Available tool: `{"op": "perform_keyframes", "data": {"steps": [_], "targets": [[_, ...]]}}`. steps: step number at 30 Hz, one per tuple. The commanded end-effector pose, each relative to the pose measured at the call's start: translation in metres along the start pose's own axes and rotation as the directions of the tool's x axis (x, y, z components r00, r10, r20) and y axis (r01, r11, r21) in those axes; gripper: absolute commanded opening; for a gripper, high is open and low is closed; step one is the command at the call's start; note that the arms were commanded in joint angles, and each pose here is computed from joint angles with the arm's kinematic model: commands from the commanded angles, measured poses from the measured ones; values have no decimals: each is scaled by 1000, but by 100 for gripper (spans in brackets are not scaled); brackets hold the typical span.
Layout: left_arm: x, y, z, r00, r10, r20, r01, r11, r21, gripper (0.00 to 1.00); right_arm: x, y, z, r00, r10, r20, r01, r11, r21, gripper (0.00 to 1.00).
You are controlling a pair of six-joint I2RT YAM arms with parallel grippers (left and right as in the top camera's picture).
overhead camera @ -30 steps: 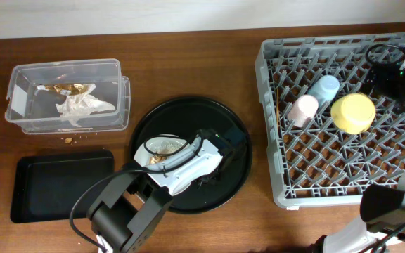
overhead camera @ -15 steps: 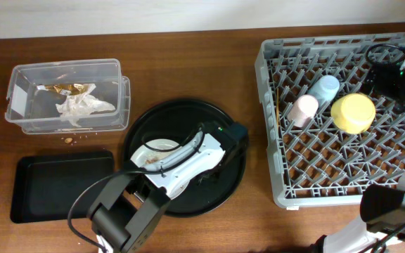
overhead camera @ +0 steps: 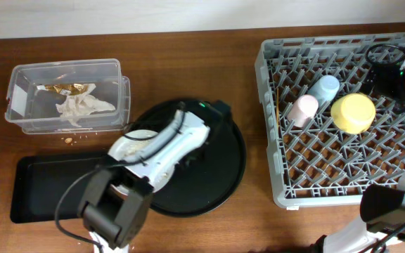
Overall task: Sort waste into correct bins and load items into the dishwasher rack
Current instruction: 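Lift the white plate and tip its scraps onto the small black tray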
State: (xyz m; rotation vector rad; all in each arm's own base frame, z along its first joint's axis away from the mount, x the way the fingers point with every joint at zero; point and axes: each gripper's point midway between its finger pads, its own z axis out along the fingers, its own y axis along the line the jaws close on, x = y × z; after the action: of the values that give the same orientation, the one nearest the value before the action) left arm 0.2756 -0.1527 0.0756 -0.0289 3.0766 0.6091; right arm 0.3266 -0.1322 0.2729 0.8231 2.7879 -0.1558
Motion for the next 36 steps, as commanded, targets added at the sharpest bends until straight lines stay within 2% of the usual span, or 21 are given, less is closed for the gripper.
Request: {"op": "perform_keyframes", "data": {"steps": [1, 3, 8, 11, 14, 18, 21, 26, 30, 36], "targets": [[-21, 48, -17, 987, -160, 34, 159, 987, 28, 1, -1, -3, 0, 1000, -5, 3, 5, 1000, 16, 99], [-28, 73, -19, 971, -236, 23, 234, 970, 58, 1, -1, -3, 0, 1000, -5, 3, 5, 1000, 16, 99], [-41, 111, -15, 947, -319, -31, 320, 935, 156, 1, -1, -3, 0, 1000, -5, 3, 5, 1000, 16, 99], [-47, 141, -2, 908, -407, -95, 418, 888, 192, 1, -1, -3, 0, 1000, -5, 3, 5, 1000, 16, 99], [-55, 151, 5, 907, -403, -119, 420, 867, 270, 1, -1, -3, 0, 1000, -5, 3, 5, 1000, 16, 99], [-55, 168, 12, 873, -449, -190, 488, 806, 335, 1, -1, -3, 0, 1000, -5, 3, 5, 1000, 16, 99], [-55, 171, 10, 878, -427, -216, 479, 774, 414, 1, -1, -3, 0, 1000, -5, 3, 5, 1000, 16, 99], [-53, 184, 11, 853, -440, -281, 522, 689, 504, 1, -1, -3, 0, 1000, -5, 3, 5, 1000, 16, 99], [-56, 186, 4, 864, -408, -295, 497, 601, 626, 1, -1, -3, 0, 1000, -5, 3, 5, 1000, 16, 99], [-46, 223, 1, 811, -497, -309, 567, 535, 626, 1, -1, -3, 0, 1000, -5, 3, 5, 1000, 16, 99]]}}
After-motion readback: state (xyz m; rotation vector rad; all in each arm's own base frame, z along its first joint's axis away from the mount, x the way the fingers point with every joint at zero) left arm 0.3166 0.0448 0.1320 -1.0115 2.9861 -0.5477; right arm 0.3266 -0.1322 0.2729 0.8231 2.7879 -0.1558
